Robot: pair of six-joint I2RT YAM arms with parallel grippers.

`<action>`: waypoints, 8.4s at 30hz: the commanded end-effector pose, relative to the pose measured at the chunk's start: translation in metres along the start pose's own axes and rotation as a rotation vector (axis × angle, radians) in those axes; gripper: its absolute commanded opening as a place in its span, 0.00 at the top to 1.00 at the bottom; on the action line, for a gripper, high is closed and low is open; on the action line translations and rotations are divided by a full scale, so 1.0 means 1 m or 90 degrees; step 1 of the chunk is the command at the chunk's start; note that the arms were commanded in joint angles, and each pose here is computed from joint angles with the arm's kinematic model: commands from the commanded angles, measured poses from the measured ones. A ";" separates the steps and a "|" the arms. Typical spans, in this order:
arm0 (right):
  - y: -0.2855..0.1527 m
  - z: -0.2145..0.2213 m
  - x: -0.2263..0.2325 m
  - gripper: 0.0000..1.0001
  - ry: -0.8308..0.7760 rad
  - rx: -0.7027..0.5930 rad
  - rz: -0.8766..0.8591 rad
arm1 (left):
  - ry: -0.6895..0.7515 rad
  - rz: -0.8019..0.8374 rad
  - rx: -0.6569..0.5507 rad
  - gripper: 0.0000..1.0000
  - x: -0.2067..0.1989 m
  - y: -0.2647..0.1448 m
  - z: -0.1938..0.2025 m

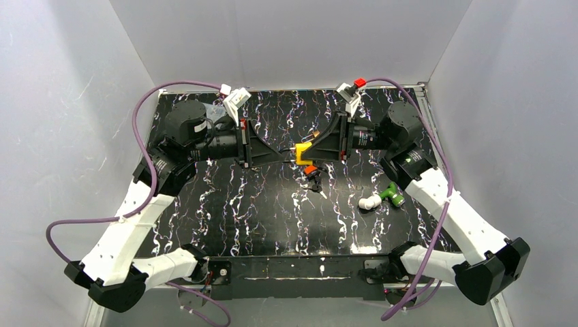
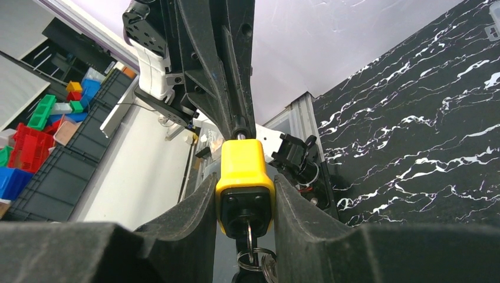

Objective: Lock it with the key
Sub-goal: Lock the lock, then place the lock at the center of the board, then place the key at the center of the board.

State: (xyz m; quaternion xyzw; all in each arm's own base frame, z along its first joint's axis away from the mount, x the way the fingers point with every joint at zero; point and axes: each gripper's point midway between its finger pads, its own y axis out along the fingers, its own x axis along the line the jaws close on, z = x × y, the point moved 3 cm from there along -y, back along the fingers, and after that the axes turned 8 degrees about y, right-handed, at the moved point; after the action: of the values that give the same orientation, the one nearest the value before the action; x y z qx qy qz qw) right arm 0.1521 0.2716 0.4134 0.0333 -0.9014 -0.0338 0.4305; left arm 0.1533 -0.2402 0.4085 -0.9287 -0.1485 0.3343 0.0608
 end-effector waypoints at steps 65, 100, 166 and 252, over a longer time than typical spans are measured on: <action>0.058 0.030 -0.010 0.99 -0.034 0.025 0.069 | 0.028 0.101 -0.041 1.00 -0.047 0.027 -0.037; 0.019 0.013 -0.014 0.99 0.044 -0.081 -0.030 | 0.016 0.043 -0.023 0.91 -0.031 0.025 -0.023; -0.047 0.009 -0.017 0.99 -0.082 -0.110 0.037 | 0.071 -0.059 0.039 1.00 -0.025 -0.010 -0.004; 0.278 0.188 -0.291 0.99 0.172 0.304 0.326 | -0.285 -0.840 0.103 0.02 0.214 -0.144 0.068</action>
State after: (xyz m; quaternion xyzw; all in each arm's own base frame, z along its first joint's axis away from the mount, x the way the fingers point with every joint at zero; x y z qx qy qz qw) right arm 0.1775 0.5712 0.0806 -0.1062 -0.7824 0.3020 0.5342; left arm 0.2371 -0.0284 0.2461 -0.5266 -0.6775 0.4133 0.3047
